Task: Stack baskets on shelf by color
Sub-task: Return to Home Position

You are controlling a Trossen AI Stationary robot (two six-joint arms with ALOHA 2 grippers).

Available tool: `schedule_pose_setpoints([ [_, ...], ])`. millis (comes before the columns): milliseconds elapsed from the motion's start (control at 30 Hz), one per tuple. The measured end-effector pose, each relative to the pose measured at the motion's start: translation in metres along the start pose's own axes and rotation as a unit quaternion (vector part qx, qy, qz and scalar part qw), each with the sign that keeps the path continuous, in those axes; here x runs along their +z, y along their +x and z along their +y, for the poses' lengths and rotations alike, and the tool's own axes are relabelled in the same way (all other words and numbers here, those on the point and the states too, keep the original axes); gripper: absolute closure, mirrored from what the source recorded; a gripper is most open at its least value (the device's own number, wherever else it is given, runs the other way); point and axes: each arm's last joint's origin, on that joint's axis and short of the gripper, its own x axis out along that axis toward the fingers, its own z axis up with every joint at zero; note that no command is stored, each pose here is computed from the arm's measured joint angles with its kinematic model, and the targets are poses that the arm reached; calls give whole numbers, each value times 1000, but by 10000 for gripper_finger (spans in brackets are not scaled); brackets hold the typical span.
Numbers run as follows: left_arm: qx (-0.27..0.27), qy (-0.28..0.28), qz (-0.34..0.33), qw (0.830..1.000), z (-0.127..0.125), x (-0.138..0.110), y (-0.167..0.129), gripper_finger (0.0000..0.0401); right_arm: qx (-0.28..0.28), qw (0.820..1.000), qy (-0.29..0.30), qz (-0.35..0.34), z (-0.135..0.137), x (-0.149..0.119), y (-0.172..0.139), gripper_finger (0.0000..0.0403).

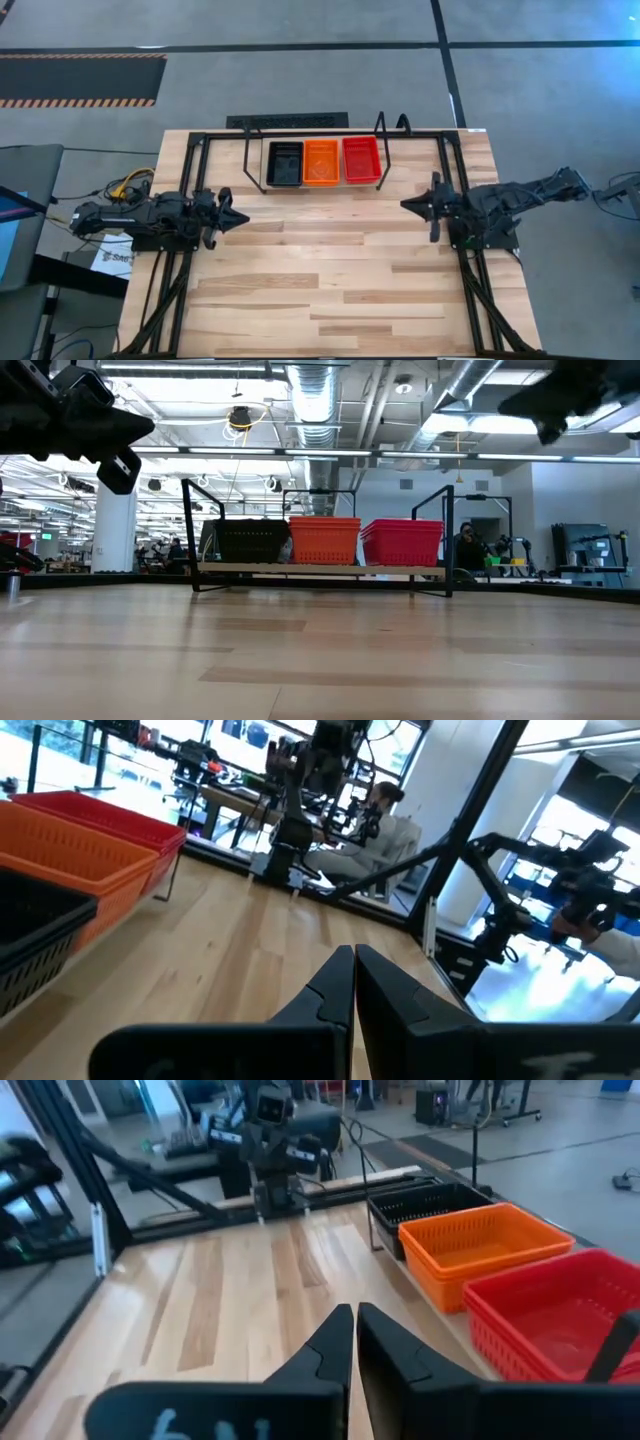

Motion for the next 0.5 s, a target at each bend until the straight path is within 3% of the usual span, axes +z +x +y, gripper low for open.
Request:
schedule_pose_setpoints([
  [500, 25, 0, -5, 1000, 2, -1, 0, 401, 45, 985, 53, -157, -18, -56, -22, 360],
])
